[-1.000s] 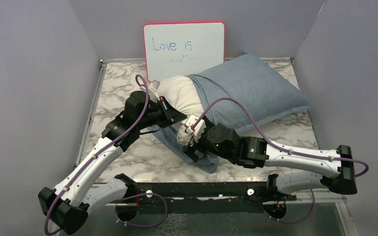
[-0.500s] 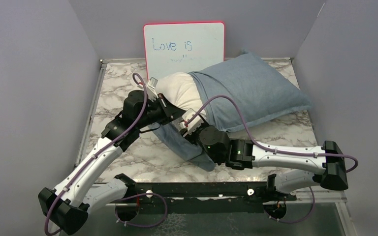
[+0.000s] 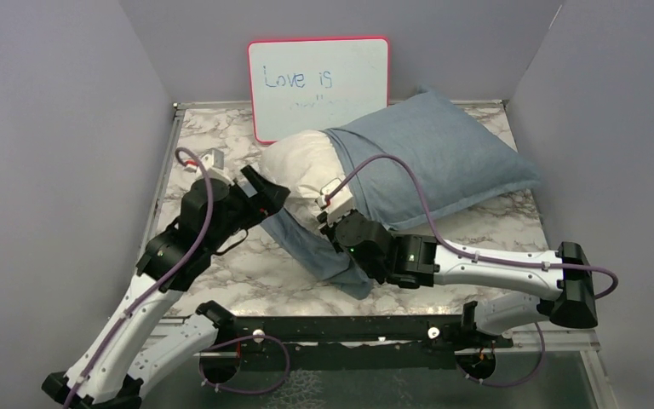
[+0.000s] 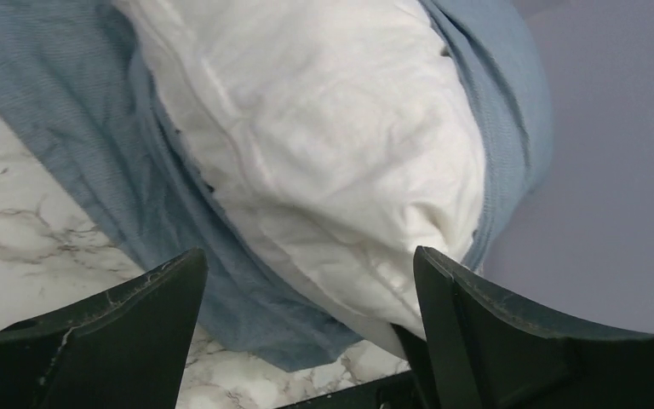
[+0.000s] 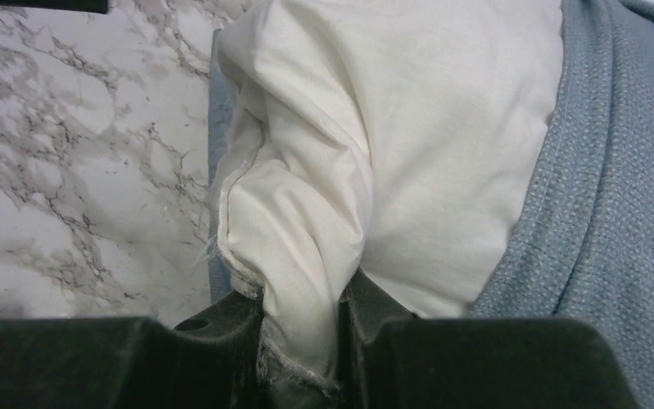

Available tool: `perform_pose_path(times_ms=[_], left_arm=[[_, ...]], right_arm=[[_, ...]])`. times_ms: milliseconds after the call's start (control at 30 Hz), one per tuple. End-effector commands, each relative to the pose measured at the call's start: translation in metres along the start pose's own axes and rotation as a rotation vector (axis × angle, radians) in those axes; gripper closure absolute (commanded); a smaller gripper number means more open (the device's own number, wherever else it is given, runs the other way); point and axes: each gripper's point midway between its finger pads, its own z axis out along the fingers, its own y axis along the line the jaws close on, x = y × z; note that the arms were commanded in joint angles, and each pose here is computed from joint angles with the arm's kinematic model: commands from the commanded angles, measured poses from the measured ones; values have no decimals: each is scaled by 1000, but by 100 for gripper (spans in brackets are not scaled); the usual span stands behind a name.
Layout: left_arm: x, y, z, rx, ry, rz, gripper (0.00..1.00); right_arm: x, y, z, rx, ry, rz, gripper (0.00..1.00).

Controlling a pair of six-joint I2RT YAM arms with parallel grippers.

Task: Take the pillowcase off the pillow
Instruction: Remove the pillow from the pillowcase.

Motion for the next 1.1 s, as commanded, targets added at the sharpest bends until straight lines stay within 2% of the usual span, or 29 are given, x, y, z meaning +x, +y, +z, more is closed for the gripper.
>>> perform_pose_path(times_ms=[0,200,300,433,500,600,700,800,1067], left_arm=[[9,69,-10,-228,-95,-67,8],[44,94,9,-270,-13,-98,9],[49,90,20,-225,-12,-114,9],[59,83,39,-200,54,-126,6],[59,74,50,-141,74,-139,6],[45,59,61,-19,33,-176,5],[39,57,71,53,29,-230,11],[43,66,78,57,51,-271,22],[44,61,87,169,13,-305,24]], right_arm=[[-36,-1,-2,13,-27,197,99],[-70,-5,-17,-7,-66,306,99],[-83,-8,-27,-33,-85,341,99],[-99,-14,-40,-51,-96,378,99],[-108,-17,-47,-62,-110,398,99],[-119,-22,-58,-82,-135,428,99],[-126,-24,-66,-103,-149,456,99],[-133,-26,-72,-116,-162,479,99],[-147,-17,-83,-207,-177,523,99]])
